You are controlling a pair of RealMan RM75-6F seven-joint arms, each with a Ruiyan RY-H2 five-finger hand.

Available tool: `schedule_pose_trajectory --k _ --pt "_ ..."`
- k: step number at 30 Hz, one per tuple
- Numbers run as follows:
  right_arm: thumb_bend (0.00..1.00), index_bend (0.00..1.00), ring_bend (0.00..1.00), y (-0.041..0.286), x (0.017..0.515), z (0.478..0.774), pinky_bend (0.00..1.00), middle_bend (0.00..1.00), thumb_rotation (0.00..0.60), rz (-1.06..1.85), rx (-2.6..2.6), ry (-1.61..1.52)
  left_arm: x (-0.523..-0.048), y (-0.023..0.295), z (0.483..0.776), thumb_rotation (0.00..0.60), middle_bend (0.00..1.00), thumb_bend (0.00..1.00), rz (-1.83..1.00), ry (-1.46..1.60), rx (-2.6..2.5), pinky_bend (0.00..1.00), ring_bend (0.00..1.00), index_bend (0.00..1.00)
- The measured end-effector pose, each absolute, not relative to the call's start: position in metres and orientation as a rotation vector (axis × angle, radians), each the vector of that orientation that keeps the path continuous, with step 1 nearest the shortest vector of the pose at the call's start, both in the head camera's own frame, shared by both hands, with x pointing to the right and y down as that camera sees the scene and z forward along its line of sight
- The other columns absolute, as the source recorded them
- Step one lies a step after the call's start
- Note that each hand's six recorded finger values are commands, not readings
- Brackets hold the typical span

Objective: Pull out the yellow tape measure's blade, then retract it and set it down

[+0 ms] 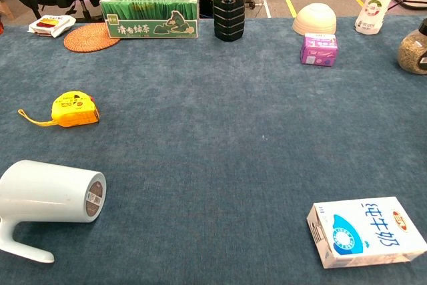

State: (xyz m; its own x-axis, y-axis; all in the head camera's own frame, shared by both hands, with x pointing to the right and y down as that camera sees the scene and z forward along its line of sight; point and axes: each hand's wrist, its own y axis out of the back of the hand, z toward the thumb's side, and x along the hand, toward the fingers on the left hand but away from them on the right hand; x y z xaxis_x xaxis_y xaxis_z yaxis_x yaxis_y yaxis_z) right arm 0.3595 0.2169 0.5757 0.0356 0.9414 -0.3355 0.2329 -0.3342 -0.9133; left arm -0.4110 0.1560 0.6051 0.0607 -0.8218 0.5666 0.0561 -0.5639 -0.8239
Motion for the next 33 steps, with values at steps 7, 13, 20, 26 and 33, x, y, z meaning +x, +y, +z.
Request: schedule_pose_trajectory --k 7,13,20,26,33 --pt "0.40 0.29 0.19 0.215 0.360 0.577 0.21 0.23 0.570 1.341 -1.648 -1.207 -0.387 0.141 0.627 0.600 0.14 0.15 -1.575 0.685 -1.676 0.28 0.05 0.18" --pt "0.40 0.29 0.19 0.214 0.360 0.579 0.21 0.23 0.568 1.339 -1.662 -1.210 -0.357 0.128 0.650 0.600 0.11 0.15 -1.549 0.595 -1.724 0.28 0.04 0.14" --pt "0.40 0.29 0.19 0.214 0.361 0.579 0.21 0.23 0.566 1.338 -1.666 -1.215 -0.331 0.116 0.680 0.600 0.11 0.15 -1.556 0.539 -1.763 0.28 0.04 0.14" --pt "0.40 0.29 0.19 0.214 0.362 0.577 0.21 0.23 0.564 1.339 -1.667 -1.219 -0.324 0.113 0.699 0.600 0.11 0.15 -1.575 0.532 -1.790 0.28 0.04 0.14" --pt "0.40 0.29 0.19 0.217 0.364 0.575 0.21 0.23 0.565 1.346 -1.671 -1.218 -0.322 0.114 0.711 0.600 0.11 0.15 -1.594 0.541 -1.821 0.29 0.04 0.14"
